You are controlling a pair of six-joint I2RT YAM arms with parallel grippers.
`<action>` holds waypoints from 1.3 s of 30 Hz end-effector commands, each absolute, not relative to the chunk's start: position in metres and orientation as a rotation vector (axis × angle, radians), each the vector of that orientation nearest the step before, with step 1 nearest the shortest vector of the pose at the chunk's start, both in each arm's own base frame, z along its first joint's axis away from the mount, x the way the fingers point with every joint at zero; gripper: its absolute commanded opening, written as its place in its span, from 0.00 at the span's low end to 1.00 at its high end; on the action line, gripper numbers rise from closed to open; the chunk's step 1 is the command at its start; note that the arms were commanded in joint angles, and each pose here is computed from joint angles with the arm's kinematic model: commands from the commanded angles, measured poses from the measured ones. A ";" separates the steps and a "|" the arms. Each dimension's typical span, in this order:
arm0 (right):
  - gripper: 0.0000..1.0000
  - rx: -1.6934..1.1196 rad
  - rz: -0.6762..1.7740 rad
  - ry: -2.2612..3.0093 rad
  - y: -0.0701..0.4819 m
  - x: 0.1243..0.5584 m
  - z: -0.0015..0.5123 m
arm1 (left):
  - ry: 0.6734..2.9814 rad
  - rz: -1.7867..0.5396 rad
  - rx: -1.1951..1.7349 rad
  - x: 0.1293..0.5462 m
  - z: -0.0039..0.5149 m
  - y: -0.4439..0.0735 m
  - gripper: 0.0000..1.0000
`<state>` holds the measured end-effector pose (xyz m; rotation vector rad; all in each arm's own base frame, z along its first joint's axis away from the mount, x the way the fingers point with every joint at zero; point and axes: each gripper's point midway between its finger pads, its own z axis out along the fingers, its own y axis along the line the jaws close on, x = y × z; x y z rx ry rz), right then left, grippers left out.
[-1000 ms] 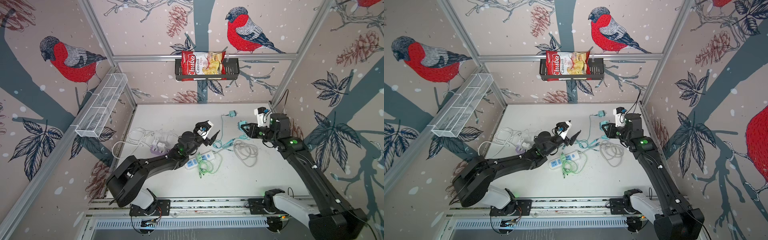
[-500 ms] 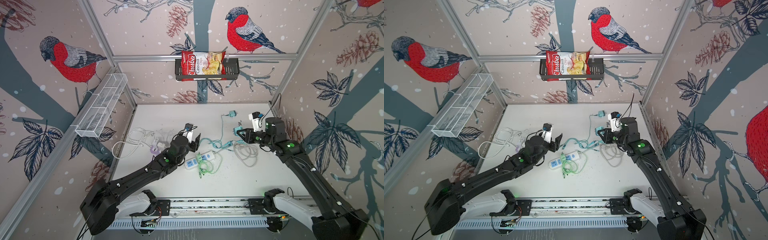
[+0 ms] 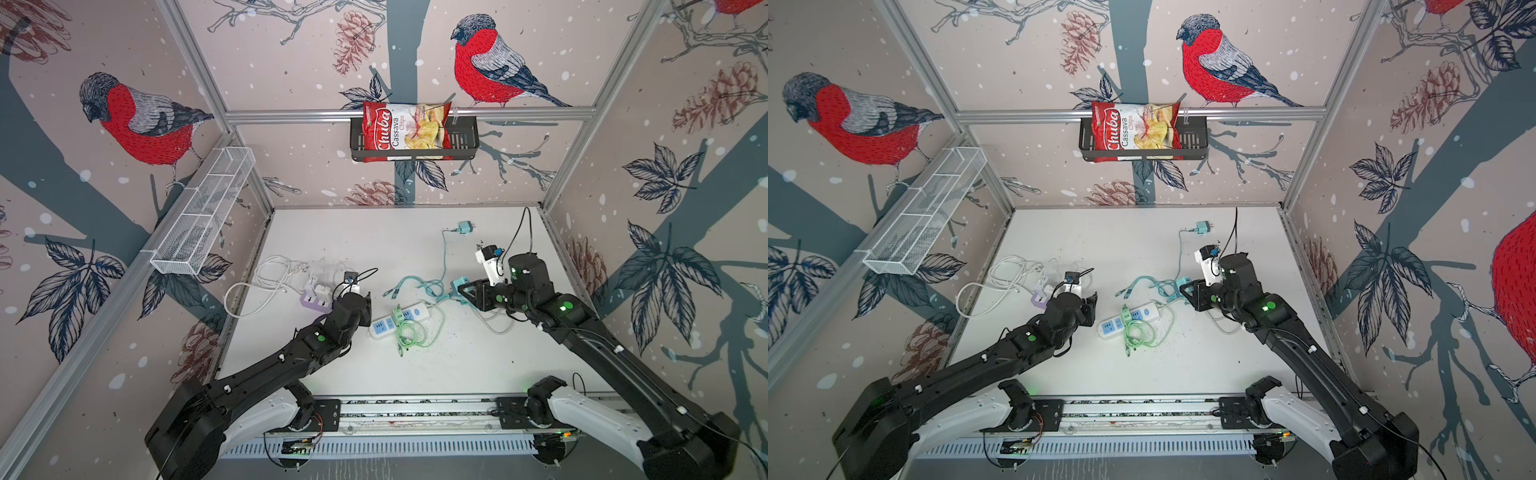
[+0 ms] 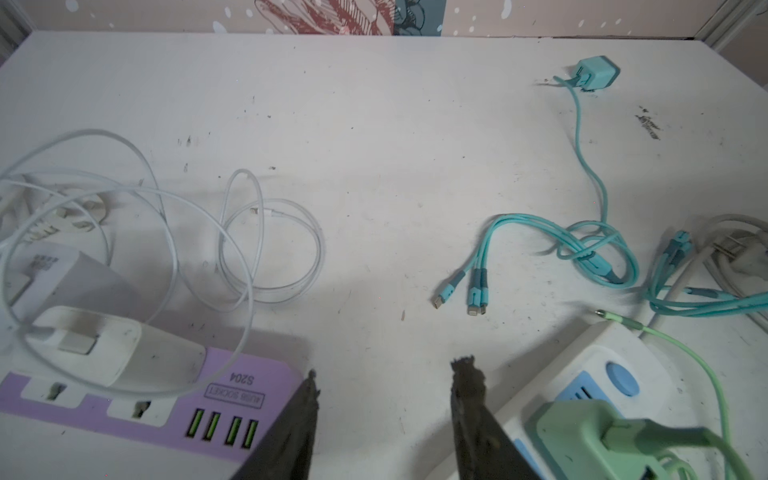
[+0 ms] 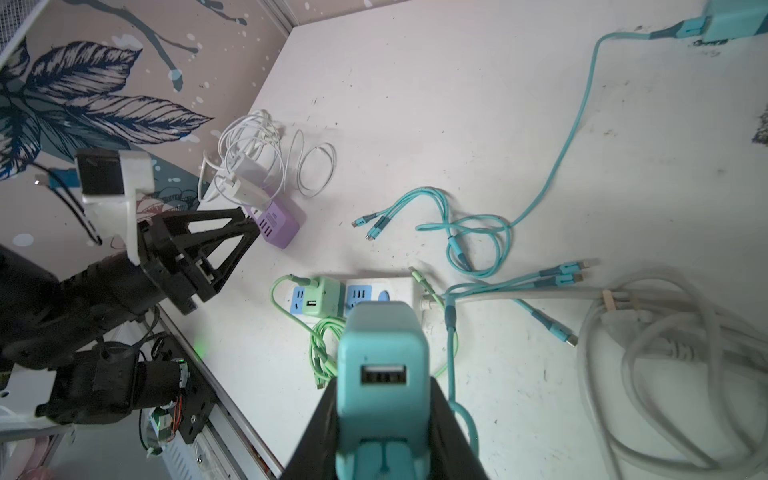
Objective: Insert the plug
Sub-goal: 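Carry the teal charger toward the strip with the right gripper while the left withdraws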
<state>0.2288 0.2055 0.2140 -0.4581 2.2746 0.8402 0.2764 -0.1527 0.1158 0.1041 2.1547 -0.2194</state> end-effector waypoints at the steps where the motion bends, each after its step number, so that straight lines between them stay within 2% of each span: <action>1: 0.09 -0.420 0.785 2.278 0.201 0.229 0.212 | 2.169 -0.261 0.066 0.279 0.109 -0.156 0.50; 5: 0.09 -0.285 0.602 2.326 0.173 0.231 0.215 | 2.190 -0.263 0.061 0.280 0.102 -0.159 0.49; 11: 0.10 0.070 0.205 2.305 0.099 0.241 0.239 | 2.202 -0.275 0.059 0.283 0.098 -0.163 0.48; 16: 0.10 0.136 0.058 2.264 0.080 0.252 0.254 | 2.198 -0.282 0.056 0.284 0.099 -0.165 0.48; 22: 0.09 0.018 0.092 2.321 0.120 0.276 0.231 | 2.213 -0.273 0.037 0.283 0.095 -0.162 0.48; 30: 0.08 -0.385 0.477 2.407 0.217 0.261 0.188 | 2.264 -0.247 -0.066 0.273 0.083 -0.148 0.47; 33: 0.08 -0.467 0.562 2.419 0.235 0.256 0.178 | 2.280 -0.263 -0.076 0.270 0.075 -0.148 0.46; 39: 0.08 -0.476 0.522 2.421 0.236 0.264 0.171 | 2.331 -0.304 -0.106 0.265 0.060 -0.153 0.42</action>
